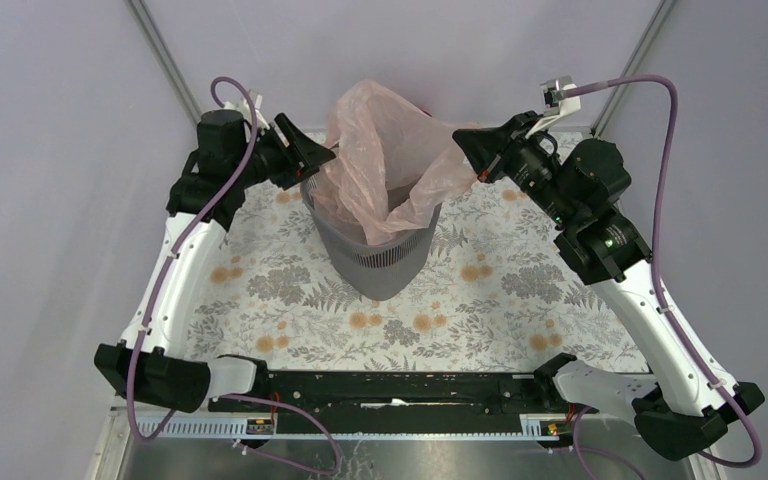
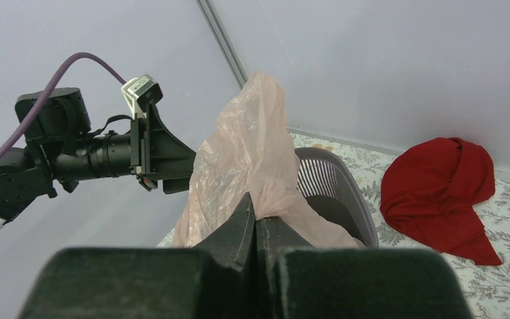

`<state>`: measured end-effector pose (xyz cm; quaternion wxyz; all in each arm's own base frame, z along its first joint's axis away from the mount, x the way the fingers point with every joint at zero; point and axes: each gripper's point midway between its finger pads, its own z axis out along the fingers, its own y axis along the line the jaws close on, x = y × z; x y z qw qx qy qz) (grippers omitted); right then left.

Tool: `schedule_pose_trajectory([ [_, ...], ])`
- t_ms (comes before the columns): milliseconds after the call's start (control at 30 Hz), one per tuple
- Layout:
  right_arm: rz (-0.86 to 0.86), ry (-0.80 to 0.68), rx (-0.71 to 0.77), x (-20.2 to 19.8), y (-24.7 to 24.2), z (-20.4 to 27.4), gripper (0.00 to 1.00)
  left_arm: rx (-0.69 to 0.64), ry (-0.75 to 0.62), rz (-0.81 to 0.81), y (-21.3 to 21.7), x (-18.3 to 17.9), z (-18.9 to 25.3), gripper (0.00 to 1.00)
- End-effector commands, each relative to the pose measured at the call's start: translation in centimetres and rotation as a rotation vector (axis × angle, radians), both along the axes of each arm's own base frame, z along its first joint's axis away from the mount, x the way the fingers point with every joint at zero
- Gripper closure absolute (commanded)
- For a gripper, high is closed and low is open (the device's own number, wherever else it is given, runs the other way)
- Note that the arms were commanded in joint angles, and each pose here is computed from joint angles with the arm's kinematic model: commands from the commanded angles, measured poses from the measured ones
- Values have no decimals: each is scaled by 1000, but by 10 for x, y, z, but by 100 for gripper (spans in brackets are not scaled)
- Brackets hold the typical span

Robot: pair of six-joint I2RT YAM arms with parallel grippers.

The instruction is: Put the trash bags into the trash bin

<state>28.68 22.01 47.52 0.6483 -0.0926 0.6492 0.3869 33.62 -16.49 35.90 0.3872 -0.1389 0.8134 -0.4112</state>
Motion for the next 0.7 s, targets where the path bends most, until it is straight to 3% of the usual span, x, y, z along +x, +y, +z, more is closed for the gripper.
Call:
schedule_pose_trajectory([
  [0,10,-56,39,-9,-3,22,100,-62,-85,-48,-13,10,23,41],
  [167,28,-43,46,-10,0,20,100,-55,-78,-86,-26,18,9,52],
  [333,9,-36,17,-11,-5,15,100,66,-166,-81,-36,15,16,82],
  [500,-82,-58,-15,-13,-25,16,100,167,-110,-160,-78,-15,-30,90],
  [667,-25,-26,-35,-5,-9,-1,100,217,-102,-131,-71,-24,-58,100],
])
